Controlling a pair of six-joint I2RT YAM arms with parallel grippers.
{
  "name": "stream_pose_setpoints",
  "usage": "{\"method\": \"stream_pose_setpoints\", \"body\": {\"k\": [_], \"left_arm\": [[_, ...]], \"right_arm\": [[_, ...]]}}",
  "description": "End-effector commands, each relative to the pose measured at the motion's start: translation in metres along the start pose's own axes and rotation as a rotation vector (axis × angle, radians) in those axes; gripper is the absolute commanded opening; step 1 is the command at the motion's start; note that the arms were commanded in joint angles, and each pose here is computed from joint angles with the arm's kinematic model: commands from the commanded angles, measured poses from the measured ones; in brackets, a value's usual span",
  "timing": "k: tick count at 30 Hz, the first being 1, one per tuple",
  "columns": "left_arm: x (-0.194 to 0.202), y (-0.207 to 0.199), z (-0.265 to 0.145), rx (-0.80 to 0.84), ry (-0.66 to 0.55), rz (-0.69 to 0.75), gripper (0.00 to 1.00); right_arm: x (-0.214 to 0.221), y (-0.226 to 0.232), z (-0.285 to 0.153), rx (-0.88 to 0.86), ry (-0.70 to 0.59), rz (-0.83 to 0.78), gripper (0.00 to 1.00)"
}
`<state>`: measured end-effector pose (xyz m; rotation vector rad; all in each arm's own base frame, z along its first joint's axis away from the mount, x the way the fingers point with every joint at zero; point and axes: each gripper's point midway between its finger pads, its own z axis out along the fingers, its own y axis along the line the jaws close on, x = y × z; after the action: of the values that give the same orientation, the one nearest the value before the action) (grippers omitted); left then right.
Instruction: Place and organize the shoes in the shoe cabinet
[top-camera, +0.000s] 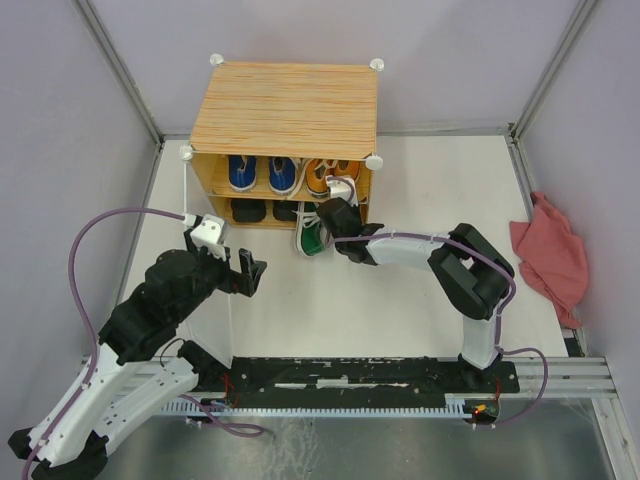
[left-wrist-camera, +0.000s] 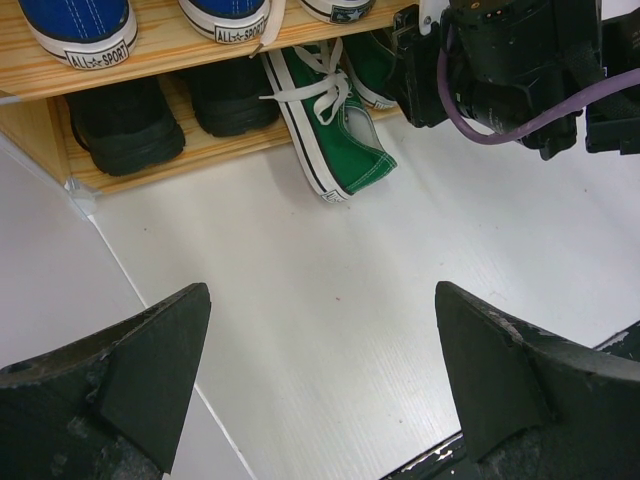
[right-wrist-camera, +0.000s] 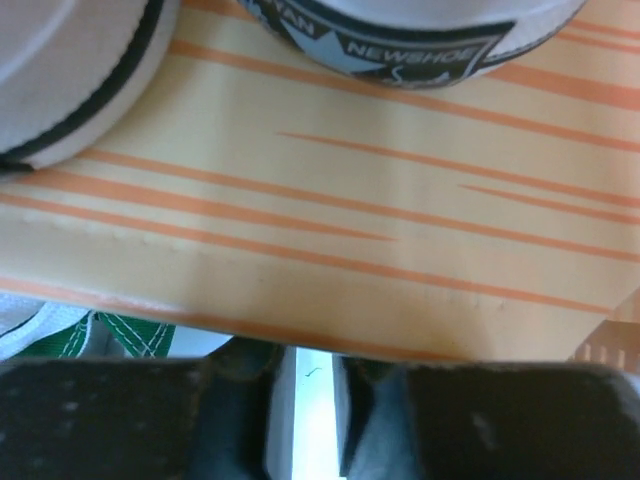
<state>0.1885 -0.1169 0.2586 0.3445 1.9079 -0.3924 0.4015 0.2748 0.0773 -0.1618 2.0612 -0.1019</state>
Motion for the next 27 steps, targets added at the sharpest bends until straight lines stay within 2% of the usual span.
{"method": "stream_pose_setpoints", "body": {"k": [1,3,5,12,16,22,25,27], "left_arm": [[-0.011,0.002,0.001,-0.008,-0.045,0.027,0.99],[-0.011,0.003,0.001,-0.010,-0.045,0.027,0.99],[-0.011,0.003,0.001,-0.011,-0.044,0.028,0.99],[-0.010,0.003,0.002,-0.012,-0.038,0.030,0.99],[-0.011,0.002,0.002,-0.008,-0.042,0.025,0.99],[-0.010,0.004,0.001,-0.019,-0.048,0.024,0.99],[-0.010,0.004,0.002,-0.018,-0.045,0.024,0.99],[-0.010,0.004,0.002,-0.018,-0.043,0.026,0.99]], "right_arm": [[-0.042,-0.012,-0.001,0.049,-0.101,0.133,0.31],[-0.040,-0.013,-0.003,0.048,-0.093,0.136,0.42],[-0.040,-0.012,-0.006,0.030,-0.089,0.138,0.49],[-0.053,-0.002,-0.038,-0.068,-0.096,0.145,0.67],[-0.052,0.006,-0.068,-0.163,-0.055,0.180,0.70],[-0.015,0.040,-0.102,-0.380,0.078,0.461,0.70],[0.001,0.059,-0.105,-0.454,0.104,0.677,0.71],[0.002,0.073,-0.102,-0.512,0.094,0.765,0.71]]}}
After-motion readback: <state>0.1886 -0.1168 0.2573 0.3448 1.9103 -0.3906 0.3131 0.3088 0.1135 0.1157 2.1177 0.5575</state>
